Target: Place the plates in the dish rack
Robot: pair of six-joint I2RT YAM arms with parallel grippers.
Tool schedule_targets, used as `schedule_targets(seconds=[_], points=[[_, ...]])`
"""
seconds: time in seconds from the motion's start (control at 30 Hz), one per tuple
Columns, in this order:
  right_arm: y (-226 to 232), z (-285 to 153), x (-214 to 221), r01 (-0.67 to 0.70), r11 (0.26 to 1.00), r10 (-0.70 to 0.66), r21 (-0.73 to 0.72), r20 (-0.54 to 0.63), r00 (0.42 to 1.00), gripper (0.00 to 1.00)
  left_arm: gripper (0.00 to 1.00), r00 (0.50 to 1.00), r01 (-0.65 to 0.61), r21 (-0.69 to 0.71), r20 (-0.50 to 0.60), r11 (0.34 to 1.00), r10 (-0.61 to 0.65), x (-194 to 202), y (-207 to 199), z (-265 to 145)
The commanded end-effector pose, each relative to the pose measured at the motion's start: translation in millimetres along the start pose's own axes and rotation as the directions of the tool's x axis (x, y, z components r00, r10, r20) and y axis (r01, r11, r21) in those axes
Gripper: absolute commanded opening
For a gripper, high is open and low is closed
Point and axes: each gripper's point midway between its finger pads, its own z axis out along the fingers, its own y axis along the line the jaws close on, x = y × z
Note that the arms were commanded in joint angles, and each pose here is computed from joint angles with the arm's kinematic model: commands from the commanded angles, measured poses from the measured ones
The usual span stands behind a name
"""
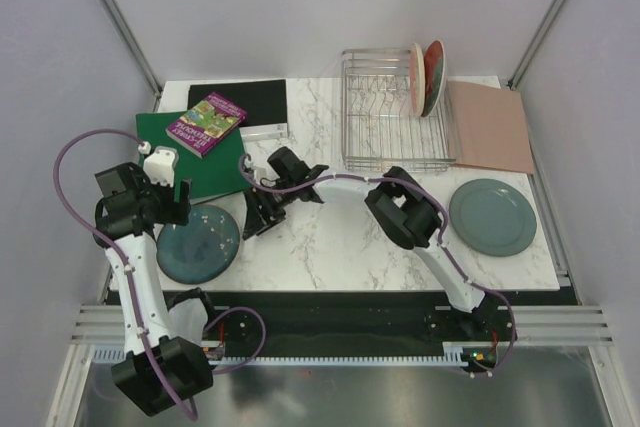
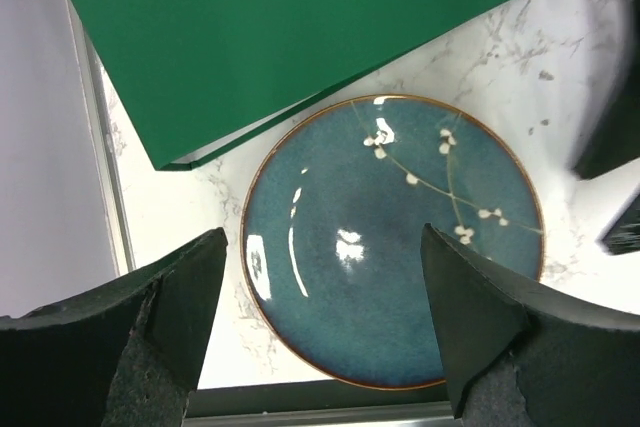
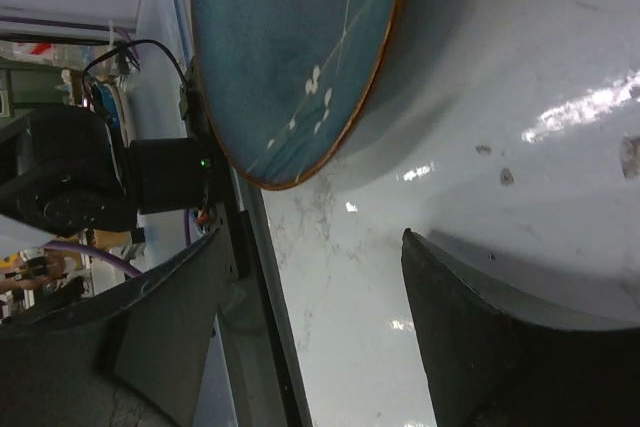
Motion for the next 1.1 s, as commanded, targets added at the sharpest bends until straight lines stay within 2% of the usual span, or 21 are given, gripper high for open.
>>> schedule_targets(seconds=[0.0, 0.13, 0.4, 0.43, 0.5, 0.53, 0.6, 0.63, 0.8, 0.83, 0.87, 1.0, 1.07], points=[[26.7, 9.6, -35.9, 0.033, 0.993, -0.025, -0.117, 0.076, 0.997, 0.79, 0.86, 0.993, 0.105, 0.013, 0.050, 0.994, -0.105, -13.6, -10.4, -19.2], [23.6, 32.6, -35.5, 0.010, 0.992, 0.000, -0.124, 0.080, 0.997, 0.77, 0.85, 0.993, 0.103, 0.000, 0.055, 0.995, -0.103, -15.5, -9.0, -23.4], [11.5, 66.5, -21.9, -0.035, 0.997, 0.041, -0.074, 0.076, 0.996, 0.62, 0.84, 0.993, 0.104, 0.016, 0.058, 0.994, -0.105, -17.6, -11.6, -25.0], [7.5, 67.3, -18.0, -0.049, 0.997, 0.053, -0.058, 0.070, 0.996, 0.57, 0.84, 0.993, 0.103, 0.019, 0.062, 0.994, -0.104, -19.0, -12.1, -25.5], [-2.1, 67.3, -12.9, -0.067, 0.998, 0.069, -0.019, 0.075, 0.995, 0.52, 0.84, 0.992, 0.105, 0.029, 0.069, 0.994, -0.106, -21.3, -13.5, -25.7], [-3.6, 67.3, -9.6, -0.072, 0.997, 0.072, -0.011, 0.070, 0.995, 0.45, 0.84, 0.992, 0.102, 0.033, 0.072, 0.994, -0.104, -21.9, -14.0, -26.0], [-5.6, 64.1, -5.9, -0.076, 0.997, 0.075, 0.012, 0.069, 0.995, 0.38, 0.84, 0.991, 0.099, 0.052, 0.082, 0.994, -0.103, -24.4, -17.1, -26.6], [-7.9, 61.2, -2.5, -0.069, 0.997, 0.067, 0.030, 0.058, 0.996, 0.31, 0.84, 0.991, 0.092, 0.056, 0.087, 0.994, -0.097, -26.0, -17.5, -27.1], [-10.5, 19.4, -4.9, -0.057, 0.991, 0.046, 0.119, 0.088, 0.995, 0.05, 0.84, 0.988, 0.076, 0.175, 0.118, 0.982, -0.098, -32.2, -36.4, -23.3], [-12.7, 9.6, -3.4, -0.065, 0.988, 0.054, 0.140, 0.085, 0.995, 0.02, 0.84, 0.988, 0.080, 0.202, 0.114, 0.976, -0.104, -31.8, -39.9, -20.5], [-26.4, -6.0, -2.1, -0.073, 0.983, 0.057, 0.170, 0.094, 0.994, 0.00, 0.84, 0.985, 0.080, 0.257, 0.125, 0.963, -0.115, -34.8, -48.5, -19.4], [-33.4, -66.2, -11.6, -0.045, 0.964, 0.010, 0.261, 0.134, 0.991, 0.00, 0.83, 0.981, 0.081, 0.408, 0.127, 0.909, -0.145, -34.6, -71.3, -11.1], [-50.8, -96.5, -3.0, -0.078, 0.948, 0.038, 0.308, 0.135, 0.990, 0.00, 0.83, 0.979, 0.072, 0.488, 0.133, 0.870, -0.155, -35.1, -82.6, -6.0]])
